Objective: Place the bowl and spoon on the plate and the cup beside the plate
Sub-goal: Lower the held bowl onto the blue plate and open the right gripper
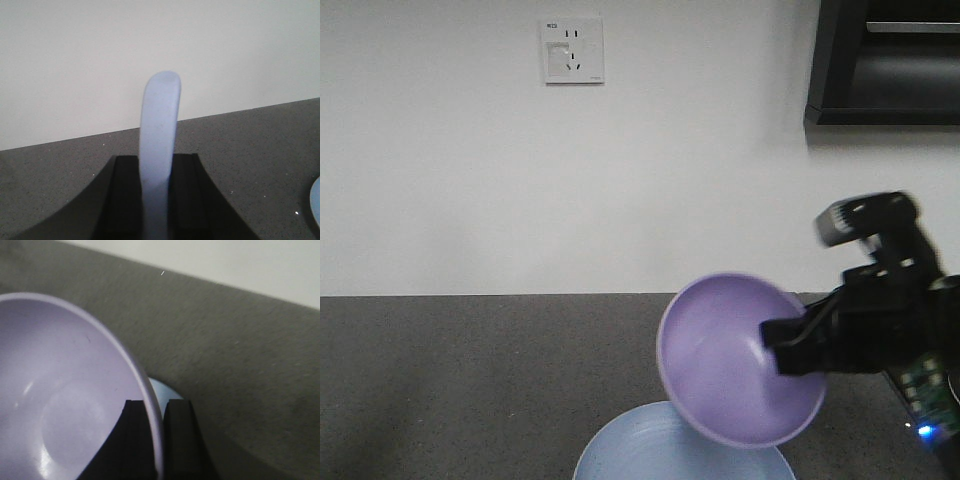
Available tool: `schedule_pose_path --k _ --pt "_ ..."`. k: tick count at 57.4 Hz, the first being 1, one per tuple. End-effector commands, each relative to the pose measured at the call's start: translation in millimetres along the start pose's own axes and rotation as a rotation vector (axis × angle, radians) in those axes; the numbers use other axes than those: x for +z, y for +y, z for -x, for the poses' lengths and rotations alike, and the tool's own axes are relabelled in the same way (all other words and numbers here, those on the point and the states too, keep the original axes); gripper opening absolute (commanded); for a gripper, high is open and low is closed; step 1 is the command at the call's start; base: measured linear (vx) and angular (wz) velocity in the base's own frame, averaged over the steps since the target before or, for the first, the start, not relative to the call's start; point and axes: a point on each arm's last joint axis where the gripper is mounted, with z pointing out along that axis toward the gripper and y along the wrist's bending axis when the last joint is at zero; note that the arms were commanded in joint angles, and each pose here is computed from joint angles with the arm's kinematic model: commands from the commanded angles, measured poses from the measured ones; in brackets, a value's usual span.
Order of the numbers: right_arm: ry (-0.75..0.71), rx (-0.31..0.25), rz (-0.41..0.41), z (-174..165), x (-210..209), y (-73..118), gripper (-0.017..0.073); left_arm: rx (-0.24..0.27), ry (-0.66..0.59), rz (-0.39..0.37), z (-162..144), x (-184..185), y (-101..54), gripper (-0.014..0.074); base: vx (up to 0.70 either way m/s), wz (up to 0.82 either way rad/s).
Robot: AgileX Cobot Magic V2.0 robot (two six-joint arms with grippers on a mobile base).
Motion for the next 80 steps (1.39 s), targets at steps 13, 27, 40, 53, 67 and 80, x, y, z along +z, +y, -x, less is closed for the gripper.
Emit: schedule_pose_path --k 13,27,40,53,67,80 --pt "0.112 0.197 -0.018 -10.3 52.5 -8.2 -0.0008 -0.012 -0.104 0.014 14.5 -3.5 1.5 -0.0006 0.00 0.00" --pt "0.219 0.229 -0.007 -29.7 84.1 -16.6 0.0006 -0.012 -0.104 0.014 14.5 -3.5 1.5 -0.0006 0.00 0.00" --pt "0.252 0.239 -0.009 -37.5 96.2 -20.6 0.0031 -0.012 -0.104 0.014 14.5 -3.5 1.5 -0.0006 0.00 0.00" --pt "0.240 0.238 -0.019 -36.9 97.5 -21.9 0.0109 -0.012 -0.104 0.014 14.5 -3.5 1.5 -0.0006 0.00 0.00" --pt "0.234 0.241 -0.023 -36.6 97.4 -23.0 0.0259 -0.012 -0.104 0.014 14.5 -3.5 1.5 -0.0006 0.00 0.00" --pt "0.238 0.296 -0.025 -36.9 97.3 -22.5 0.0434 -0.012 -0.103 0.014 14.4 -3.5 1.4 -0.0006 0.00 0.00"
